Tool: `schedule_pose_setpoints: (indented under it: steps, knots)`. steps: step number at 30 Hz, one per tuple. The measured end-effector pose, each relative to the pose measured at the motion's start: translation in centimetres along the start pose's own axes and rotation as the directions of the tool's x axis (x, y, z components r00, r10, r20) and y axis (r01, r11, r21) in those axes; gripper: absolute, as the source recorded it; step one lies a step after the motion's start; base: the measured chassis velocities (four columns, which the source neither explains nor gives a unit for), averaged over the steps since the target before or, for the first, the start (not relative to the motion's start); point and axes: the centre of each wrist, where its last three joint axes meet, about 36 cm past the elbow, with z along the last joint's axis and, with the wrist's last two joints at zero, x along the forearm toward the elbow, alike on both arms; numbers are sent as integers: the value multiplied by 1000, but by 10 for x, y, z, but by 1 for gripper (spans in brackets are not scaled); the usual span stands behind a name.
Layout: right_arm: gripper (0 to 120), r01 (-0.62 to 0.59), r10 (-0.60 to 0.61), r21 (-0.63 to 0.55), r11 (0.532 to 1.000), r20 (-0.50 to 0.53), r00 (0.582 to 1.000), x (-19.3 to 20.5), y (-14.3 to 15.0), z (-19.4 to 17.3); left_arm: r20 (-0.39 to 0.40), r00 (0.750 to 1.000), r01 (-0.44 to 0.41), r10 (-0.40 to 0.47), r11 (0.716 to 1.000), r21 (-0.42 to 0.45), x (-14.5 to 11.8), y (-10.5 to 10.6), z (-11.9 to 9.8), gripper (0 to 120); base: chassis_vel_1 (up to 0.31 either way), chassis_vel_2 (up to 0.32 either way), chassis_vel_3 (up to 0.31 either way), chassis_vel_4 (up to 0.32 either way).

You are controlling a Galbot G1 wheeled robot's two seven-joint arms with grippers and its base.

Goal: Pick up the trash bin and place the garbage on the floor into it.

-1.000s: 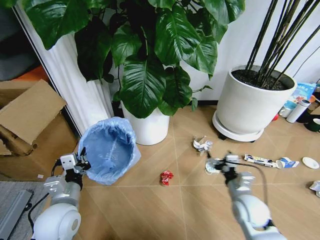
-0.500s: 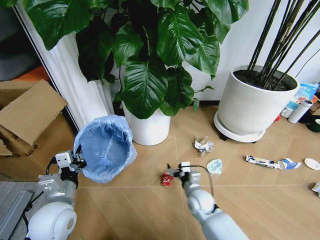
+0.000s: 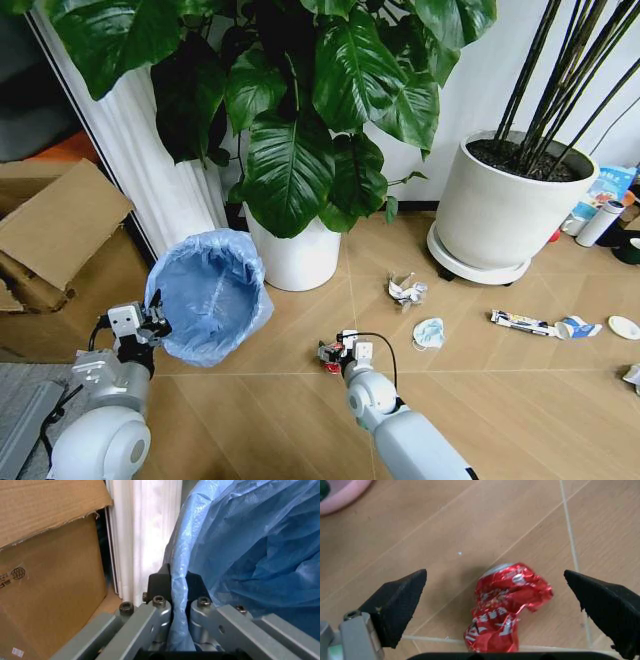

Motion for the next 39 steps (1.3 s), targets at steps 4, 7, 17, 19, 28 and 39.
schedule_pose_setpoints:
  steps: [4, 7, 17, 19, 28, 39]
  knots:
    - [100, -6, 5, -7, 1000, -30, 1000, -10, 8, 6, 3, 1000, -2, 2, 1000, -2, 1, 0, -1, 0, 0, 0, 0, 0]
    - [100, -10, 10, -13, 1000, -52, 999, -16, 15, 11, 6, 1000, 1, -1, 1000, -2, 0, 1, -2, 0, 0, 0, 0, 0]
    - [100, -43, 41, -22, 999, -88, 995, -22, 15, 9, 11, 1000, -6, 6, 1000, -5, 3, 0, -5, 0, 0, 0, 0, 0]
    - [100, -53, 51, -20, 998, -97, 994, -21, 11, 12, 10, 1000, -5, 5, 1000, -6, 3, 0, -5, 0, 0, 0, 0, 0]
    - [100, -52, 48, -34, 998, -105, 993, -23, 8, 17, 9, 1000, -10, 10, 1000, -5, 3, -3, -3, 0, 0, 0, 0, 0]
    - [91, -75, 68, -55, 996, -120, 990, -26, 9, 23, 6, 1000, -11, 12, 1000, -6, 2, -3, -2, 0, 0, 0, 0, 0]
